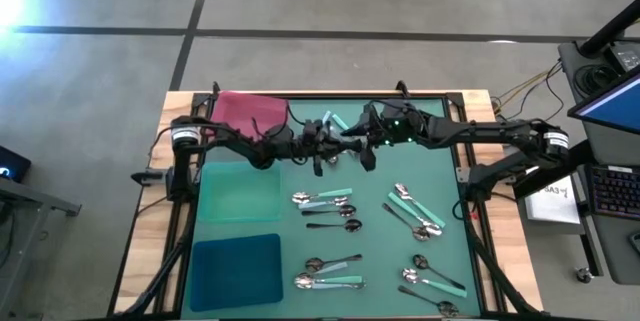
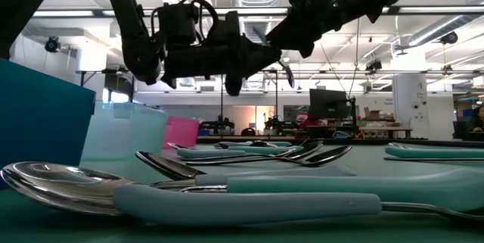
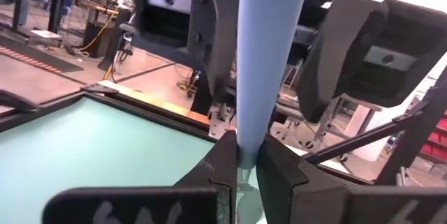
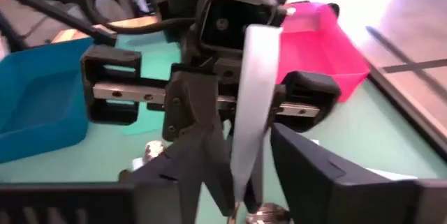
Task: Sort silverware by color (type)
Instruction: Put the blue spoon into the pink bin
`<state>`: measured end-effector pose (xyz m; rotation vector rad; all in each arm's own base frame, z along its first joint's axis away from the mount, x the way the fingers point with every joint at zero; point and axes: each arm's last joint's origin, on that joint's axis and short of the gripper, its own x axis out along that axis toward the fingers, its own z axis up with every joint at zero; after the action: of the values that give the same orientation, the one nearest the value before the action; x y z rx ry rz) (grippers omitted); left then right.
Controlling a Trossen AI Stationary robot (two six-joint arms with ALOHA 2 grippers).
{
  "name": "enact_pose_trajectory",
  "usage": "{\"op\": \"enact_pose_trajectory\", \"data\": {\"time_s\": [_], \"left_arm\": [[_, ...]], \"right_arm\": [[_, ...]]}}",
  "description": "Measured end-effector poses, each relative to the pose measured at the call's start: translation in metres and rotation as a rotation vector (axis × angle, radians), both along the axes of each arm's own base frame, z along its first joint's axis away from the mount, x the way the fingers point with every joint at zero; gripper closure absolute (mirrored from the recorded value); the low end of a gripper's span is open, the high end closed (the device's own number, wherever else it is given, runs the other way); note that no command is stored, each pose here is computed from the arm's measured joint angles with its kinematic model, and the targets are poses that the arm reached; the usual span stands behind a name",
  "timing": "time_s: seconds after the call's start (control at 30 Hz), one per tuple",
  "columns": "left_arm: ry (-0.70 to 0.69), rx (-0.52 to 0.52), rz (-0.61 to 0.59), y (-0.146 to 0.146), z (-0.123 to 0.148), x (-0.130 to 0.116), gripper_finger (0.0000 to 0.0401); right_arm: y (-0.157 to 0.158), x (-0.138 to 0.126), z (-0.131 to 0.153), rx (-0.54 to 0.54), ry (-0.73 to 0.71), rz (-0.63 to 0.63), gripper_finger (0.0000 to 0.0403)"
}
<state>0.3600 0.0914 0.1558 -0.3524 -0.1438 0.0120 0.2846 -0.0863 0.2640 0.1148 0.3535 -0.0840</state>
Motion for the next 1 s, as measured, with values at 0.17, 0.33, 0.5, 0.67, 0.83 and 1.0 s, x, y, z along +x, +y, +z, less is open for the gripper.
{"op": "enact_pose_trajectory", "data": {"time_s": [0.17, 0.33, 0.5, 0.67, 0.83, 1.0], "left_arm": [[0.036, -0.012, 0.043, 0.013, -0.004, -0.013, 0.0384], [0.111, -0.041, 0.127, 0.034, -0.007, -0.042, 0.0384], [0.197, -0.048, 0.229, 0.053, -0.001, -0.079, 0.0384], [0.37, -0.069, 0.33, 0.067, 0.008, -0.114, 0.0384], [0.612, -0.048, 0.417, 0.066, 0.023, -0.138, 0.0384], [0.861, -0.006, 0.547, 0.061, 0.046, -0.155, 0.0384]], "right_arm": [[-0.001, -0.012, 0.005, -0.043, 0.084, -0.118, 0.0212], [0.003, -0.027, 0.01, -0.041, 0.169, -0.159, 0.0216], [0.006, -0.037, 0.009, 0.007, 0.237, -0.174, 0.0228], [0.007, -0.039, 0.0, 0.03, 0.305, -0.176, 0.0239], [0.006, -0.037, -0.011, 0.05, 0.353, -0.182, 0.0245], [0.005, -0.034, -0.017, 0.056, 0.383, -0.184, 0.025]]}}
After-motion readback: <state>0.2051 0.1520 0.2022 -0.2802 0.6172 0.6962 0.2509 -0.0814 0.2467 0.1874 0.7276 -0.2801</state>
